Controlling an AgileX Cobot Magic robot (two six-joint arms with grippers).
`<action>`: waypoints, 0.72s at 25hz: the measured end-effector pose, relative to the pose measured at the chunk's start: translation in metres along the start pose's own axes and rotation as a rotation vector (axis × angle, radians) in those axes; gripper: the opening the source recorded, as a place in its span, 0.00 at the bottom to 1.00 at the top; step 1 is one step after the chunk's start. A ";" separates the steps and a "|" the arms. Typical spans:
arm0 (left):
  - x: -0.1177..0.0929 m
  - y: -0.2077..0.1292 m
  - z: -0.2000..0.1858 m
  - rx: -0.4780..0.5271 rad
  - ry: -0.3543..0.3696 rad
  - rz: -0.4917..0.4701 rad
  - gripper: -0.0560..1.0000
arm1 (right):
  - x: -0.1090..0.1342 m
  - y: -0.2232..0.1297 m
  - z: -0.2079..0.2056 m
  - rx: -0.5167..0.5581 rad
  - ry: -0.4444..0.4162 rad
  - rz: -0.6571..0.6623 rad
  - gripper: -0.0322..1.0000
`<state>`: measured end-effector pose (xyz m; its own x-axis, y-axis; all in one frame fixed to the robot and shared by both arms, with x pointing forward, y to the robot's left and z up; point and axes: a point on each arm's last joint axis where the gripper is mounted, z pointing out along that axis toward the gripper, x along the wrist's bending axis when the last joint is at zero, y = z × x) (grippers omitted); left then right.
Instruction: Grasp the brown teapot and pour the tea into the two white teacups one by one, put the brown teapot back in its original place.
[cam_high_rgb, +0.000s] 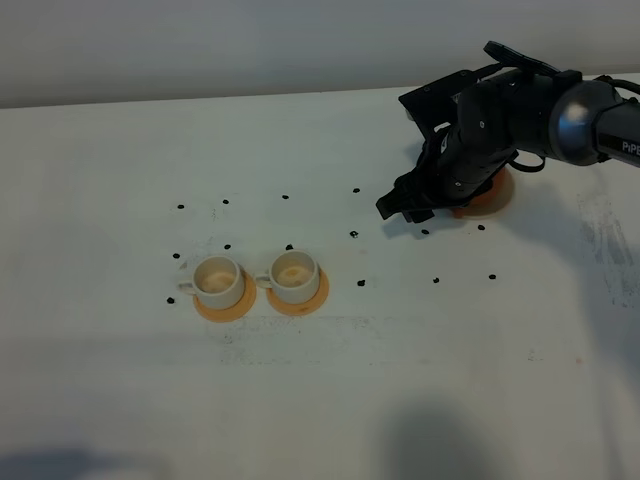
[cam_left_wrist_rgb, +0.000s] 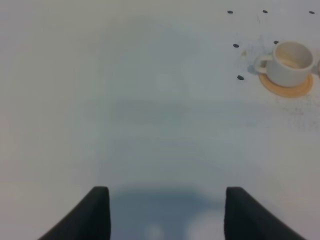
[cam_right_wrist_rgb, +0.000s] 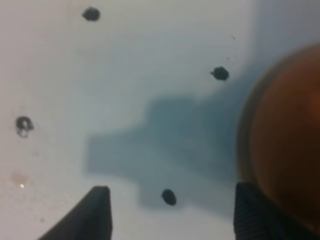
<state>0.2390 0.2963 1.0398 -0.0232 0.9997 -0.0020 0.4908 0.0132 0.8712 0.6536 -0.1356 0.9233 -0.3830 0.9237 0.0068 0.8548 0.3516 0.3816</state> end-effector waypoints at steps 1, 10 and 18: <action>0.000 0.000 0.000 0.000 0.000 0.000 0.53 | 0.000 0.000 0.000 0.001 -0.002 -0.002 0.55; 0.000 0.000 0.000 0.000 0.000 0.000 0.53 | -0.002 -0.002 -0.001 0.028 -0.015 -0.018 0.55; 0.000 0.000 0.000 0.000 0.000 0.000 0.53 | -0.004 -0.005 -0.001 0.055 -0.031 -0.040 0.55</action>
<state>0.2390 0.2963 1.0398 -0.0232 0.9997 -0.0020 0.4908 0.0132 0.8712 0.6505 -0.1409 0.9222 -0.4067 0.9128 -0.0365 0.8575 0.3952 0.3293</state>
